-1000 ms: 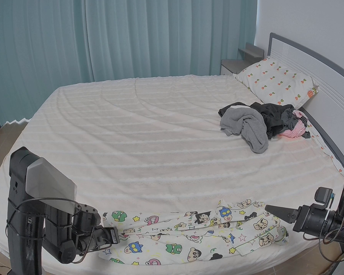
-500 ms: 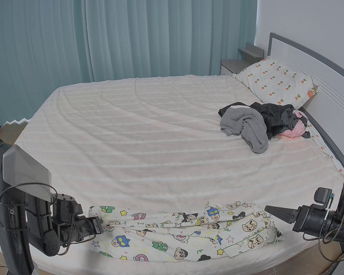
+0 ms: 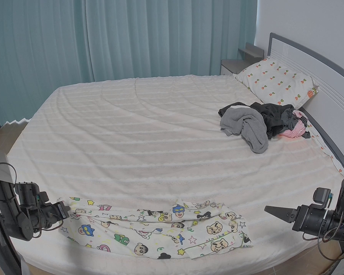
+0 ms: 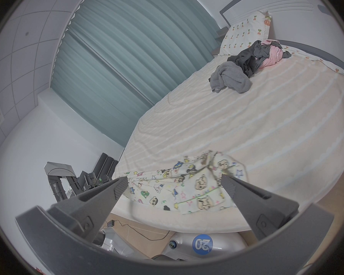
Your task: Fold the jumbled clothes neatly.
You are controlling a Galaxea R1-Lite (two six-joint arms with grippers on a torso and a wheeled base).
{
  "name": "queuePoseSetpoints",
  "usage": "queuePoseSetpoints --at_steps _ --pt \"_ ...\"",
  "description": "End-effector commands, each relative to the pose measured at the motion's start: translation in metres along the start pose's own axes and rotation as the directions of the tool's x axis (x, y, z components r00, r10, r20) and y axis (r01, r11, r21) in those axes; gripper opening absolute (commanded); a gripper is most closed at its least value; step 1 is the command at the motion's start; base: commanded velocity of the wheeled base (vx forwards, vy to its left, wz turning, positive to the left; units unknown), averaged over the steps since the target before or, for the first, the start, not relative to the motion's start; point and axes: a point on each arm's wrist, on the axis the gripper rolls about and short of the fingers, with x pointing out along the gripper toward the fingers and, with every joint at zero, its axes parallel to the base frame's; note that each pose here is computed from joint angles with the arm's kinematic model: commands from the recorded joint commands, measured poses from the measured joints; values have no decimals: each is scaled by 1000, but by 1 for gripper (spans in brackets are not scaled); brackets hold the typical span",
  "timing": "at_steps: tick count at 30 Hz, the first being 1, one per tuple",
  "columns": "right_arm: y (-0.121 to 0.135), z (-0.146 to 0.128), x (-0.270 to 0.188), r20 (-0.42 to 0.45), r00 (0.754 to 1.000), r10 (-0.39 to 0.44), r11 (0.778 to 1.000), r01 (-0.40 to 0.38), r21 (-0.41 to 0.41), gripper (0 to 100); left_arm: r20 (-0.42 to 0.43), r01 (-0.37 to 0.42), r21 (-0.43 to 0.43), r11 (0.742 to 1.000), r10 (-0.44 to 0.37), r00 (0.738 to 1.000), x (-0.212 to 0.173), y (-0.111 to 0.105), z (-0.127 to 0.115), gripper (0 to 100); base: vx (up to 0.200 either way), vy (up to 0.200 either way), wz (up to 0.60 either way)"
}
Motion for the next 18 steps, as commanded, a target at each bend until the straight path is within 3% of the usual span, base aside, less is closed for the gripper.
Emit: queuePoseSetpoints --at_steps 1,5,9,12,17,18 --pt "-5 -4 0 -19 1000 -21 1000 21 8 100 148 10 -44 999 -3 989 -22 21 52 0 0 0 0" --pt "-5 -4 0 -19 1000 -21 1000 21 7 100 122 27 -90 996 -15 992 -40 24 82 0 0 0 0" --pt "-5 -4 0 -19 1000 -21 1000 21 7 100 94 31 -96 995 -22 995 -51 14 91 0 0 0 0" --pt "-4 -3 -1 -17 1000 -19 1000 19 5 100 31 71 -46 996 -70 997 -47 -11 80 0 0 0 0" --pt "-5 -3 -1 -17 1000 -21 1000 21 5 100 -75 77 54 996 -73 994 -35 -57 47 0 0 0 0" --pt "-5 -3 -1 -17 1000 -21 1000 21 5 100 -75 77 54 996 -73 994 -35 -57 47 0 0 0 0"
